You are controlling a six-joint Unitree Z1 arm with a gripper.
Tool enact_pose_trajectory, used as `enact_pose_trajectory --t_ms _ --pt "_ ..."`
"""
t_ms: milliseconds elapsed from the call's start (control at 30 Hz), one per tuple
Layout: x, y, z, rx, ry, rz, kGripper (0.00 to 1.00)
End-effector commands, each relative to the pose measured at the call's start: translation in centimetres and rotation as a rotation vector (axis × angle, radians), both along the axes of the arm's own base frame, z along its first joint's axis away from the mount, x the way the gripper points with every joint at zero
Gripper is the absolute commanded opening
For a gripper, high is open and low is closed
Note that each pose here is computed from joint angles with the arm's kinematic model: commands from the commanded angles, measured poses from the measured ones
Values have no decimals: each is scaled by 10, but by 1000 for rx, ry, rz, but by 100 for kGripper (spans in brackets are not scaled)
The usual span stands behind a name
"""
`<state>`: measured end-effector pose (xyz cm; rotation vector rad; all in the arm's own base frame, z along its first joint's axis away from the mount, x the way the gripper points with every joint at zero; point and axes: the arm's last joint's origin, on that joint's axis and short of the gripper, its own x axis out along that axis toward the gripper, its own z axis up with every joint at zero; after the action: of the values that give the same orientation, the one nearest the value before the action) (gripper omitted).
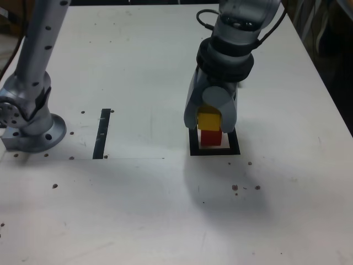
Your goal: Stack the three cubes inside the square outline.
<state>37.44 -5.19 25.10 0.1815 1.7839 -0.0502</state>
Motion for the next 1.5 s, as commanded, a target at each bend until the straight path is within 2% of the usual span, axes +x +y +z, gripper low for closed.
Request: enact_pose_trajectory --t_ms 0,133,267,467,600,733,867,1000,1167,1300,1467 --pt "1 0 -2 -2 4 -1 17" --pt "2 0 -5 -5 10 -4 22" --pt "3 2 -7 -8 17 -8 33" --pt "6 4 -11 -18 29 -22 59" --pt "5 8 -14 -17 36 -20 83" --pt "5 12 -12 -11 33 -16 97" --pt "1 13 -4 7 19 -16 99" --pt "-10 16 14 33 1 -15 99" --pt "-27 26 46 88 -56 -21 99" --pt "-34 50 60 139 -89 0 99" --pt "-27 94 61 169 -95 57 99"
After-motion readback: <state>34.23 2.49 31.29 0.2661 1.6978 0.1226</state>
